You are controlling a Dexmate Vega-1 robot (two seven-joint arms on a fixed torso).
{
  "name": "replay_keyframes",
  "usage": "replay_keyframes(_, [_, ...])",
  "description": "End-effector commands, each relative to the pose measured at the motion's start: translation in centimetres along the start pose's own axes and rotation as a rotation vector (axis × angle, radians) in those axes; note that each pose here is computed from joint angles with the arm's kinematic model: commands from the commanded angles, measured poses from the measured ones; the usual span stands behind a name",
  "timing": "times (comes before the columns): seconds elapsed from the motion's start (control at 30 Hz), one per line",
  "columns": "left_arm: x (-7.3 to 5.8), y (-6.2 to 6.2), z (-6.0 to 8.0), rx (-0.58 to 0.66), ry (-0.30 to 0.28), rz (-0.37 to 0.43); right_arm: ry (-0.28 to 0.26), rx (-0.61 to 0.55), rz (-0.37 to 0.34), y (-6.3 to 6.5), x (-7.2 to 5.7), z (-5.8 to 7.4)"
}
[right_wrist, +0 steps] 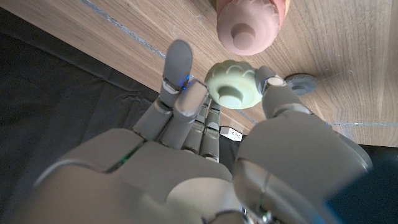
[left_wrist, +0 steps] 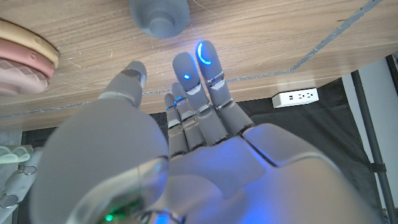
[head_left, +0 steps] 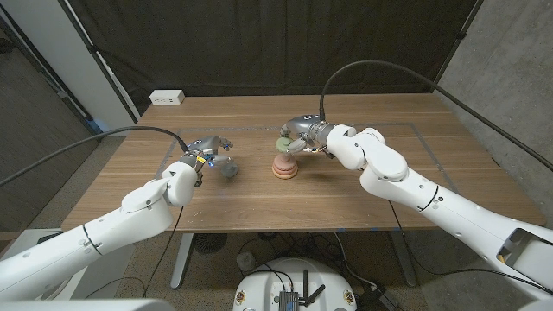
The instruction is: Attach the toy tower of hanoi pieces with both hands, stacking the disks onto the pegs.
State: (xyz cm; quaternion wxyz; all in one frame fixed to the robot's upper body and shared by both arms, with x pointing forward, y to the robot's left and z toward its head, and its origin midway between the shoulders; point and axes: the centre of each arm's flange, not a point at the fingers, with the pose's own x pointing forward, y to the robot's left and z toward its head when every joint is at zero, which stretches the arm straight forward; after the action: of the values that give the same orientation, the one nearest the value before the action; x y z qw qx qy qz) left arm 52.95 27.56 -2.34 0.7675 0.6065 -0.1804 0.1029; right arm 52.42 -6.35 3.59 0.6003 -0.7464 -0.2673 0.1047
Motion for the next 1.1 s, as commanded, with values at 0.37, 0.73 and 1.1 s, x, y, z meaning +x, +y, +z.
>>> replay_keyframes(0.37, [0.1,0.1,0.1,0.0,0.001,-0.001,0.009,-0.015,0.063,0.7,1.4,0.5])
replay_keyframes(0.73, [0.4,0.3,0.3,0.006,-0.007,-0.001,0.022,-0.024,0.079,1.1,1.8,0.4])
replay_keyframes(1.1, [0.5,0.2,0.3,0.008,-0.007,-0.008,0.015,-0.024,0.101,1.6,2.4,0.7])
